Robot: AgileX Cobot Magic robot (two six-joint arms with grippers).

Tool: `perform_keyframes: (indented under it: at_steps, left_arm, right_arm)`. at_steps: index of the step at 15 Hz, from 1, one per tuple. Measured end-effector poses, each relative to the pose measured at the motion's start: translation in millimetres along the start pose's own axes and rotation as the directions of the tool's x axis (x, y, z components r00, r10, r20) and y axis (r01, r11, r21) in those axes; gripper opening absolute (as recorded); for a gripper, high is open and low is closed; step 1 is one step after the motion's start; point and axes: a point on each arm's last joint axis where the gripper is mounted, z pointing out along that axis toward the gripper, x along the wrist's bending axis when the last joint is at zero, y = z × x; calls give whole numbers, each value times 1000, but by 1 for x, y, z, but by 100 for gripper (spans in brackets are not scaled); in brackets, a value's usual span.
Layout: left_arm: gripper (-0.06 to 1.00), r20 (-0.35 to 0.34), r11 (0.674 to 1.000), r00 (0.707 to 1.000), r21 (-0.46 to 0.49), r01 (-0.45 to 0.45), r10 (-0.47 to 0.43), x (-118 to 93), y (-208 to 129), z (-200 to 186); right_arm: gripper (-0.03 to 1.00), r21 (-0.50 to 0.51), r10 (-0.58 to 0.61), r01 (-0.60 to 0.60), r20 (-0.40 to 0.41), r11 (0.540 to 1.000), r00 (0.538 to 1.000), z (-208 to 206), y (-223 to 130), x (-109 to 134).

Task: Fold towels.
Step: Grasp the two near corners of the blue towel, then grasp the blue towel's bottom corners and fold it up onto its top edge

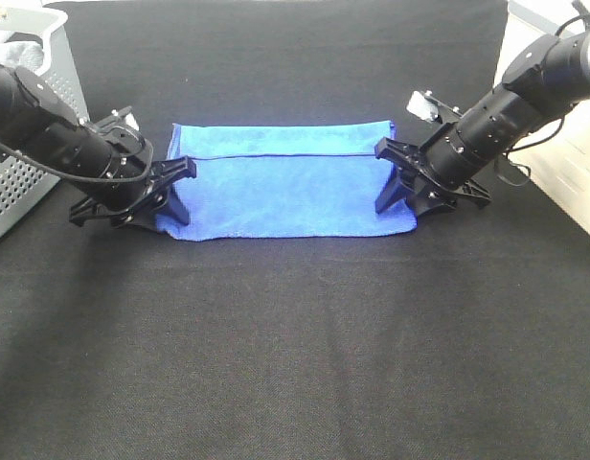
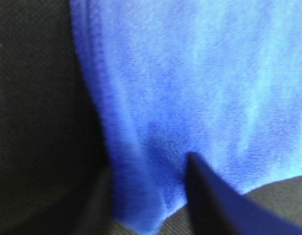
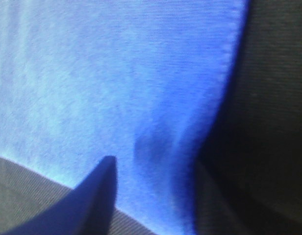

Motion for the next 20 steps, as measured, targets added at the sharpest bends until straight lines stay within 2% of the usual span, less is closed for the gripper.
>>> perform_keyframes:
  at_steps: [2,3,4,6,7,10,14,17,20]
  left_arm:
    - [7,-2,1000,1000,6,0,0,1,-1,2]
    - [2,-5,1000,1000,12,-8,8,1,-1,2]
    - [1,-8,999,1000,30,-26,26,1,-3,1]
    - [1,-23,995,996,69,-79,81,1,-5,-4]
    - [1,-23,995,996,69,-79,81,1,-5,-4]
    - [1,-24,981,991,150,-127,132,-1,-14,-16]
    - [1,-49,967,989,222,-126,140,7,-48,-36]
    - [1,-67,959,989,263,-108,130,14,-76,-51]
    - [1,-80,966,988,232,-111,132,15,-84,-59]
  right_arm:
    - [25,4,37,-37,5,999,999,2,0,-6]
    - [12,9,45,-46,7,999,999,4,-1,-7]
    - [0,17,63,-63,3,998,998,5,-1,-7]
    - [0,48,67,-66,-6,997,998,5,-4,-6]
    - [0,48,67,-66,-6,997,998,5,-4,-6]
    - [0,122,62,-61,-3,991,998,-3,-13,-3]
    - [0,148,72,-74,15,986,997,-32,-51,4]
    - [0,188,100,-108,48,976,994,-29,-86,-4]
    - [0,194,89,-96,46,976,995,-26,-94,-6]
